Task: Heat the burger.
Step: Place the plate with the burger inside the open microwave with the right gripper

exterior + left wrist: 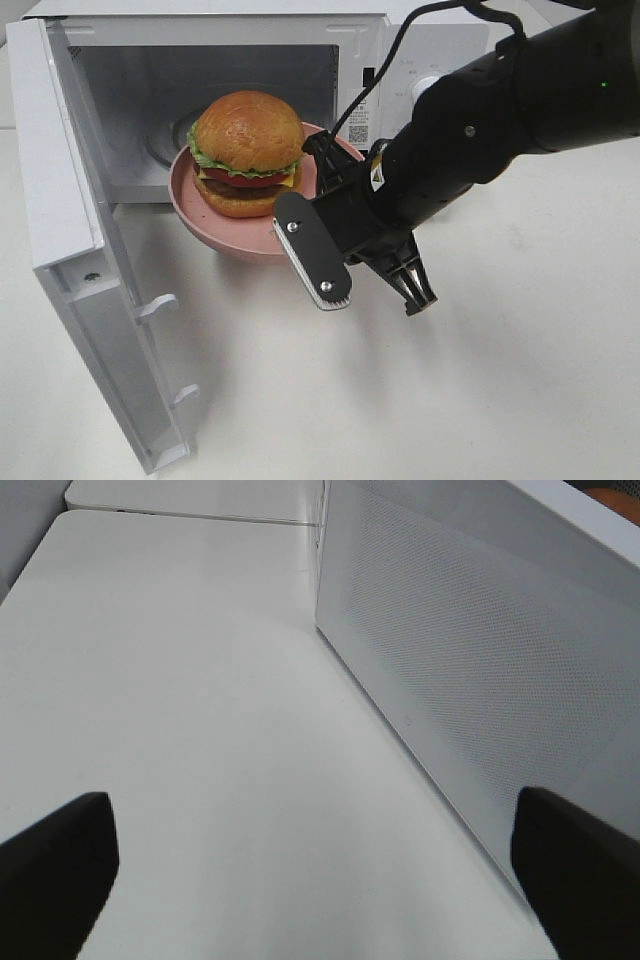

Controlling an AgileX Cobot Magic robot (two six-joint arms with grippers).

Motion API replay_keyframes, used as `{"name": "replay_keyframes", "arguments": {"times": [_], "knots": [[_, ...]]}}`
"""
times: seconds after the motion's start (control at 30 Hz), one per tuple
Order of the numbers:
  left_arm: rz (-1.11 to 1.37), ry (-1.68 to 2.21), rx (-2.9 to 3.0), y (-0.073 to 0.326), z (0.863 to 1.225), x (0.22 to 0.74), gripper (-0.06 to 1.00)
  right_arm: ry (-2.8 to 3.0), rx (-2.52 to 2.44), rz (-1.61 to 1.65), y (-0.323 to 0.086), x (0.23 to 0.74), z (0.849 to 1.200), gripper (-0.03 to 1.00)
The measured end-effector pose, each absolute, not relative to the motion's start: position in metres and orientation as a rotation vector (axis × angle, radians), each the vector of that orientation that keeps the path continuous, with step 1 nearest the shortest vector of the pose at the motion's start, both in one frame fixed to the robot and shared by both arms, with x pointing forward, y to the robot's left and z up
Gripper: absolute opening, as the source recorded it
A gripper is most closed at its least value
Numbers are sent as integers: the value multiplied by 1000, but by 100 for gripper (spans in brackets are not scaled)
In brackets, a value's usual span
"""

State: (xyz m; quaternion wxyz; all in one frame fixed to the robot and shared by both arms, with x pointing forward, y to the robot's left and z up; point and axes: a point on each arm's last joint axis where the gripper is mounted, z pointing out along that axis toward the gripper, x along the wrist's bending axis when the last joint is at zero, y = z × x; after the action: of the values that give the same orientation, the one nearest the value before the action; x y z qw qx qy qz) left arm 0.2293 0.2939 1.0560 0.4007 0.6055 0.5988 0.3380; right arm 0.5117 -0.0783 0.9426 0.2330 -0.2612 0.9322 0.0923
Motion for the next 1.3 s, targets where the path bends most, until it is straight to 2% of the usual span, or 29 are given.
{"name": "replay_keyframes", "arguments": {"times": [1.3], "knots": [[855, 1514, 1531, 294, 1056, 229, 99, 2589, -556, 193, -22, 592, 940, 3]]}}
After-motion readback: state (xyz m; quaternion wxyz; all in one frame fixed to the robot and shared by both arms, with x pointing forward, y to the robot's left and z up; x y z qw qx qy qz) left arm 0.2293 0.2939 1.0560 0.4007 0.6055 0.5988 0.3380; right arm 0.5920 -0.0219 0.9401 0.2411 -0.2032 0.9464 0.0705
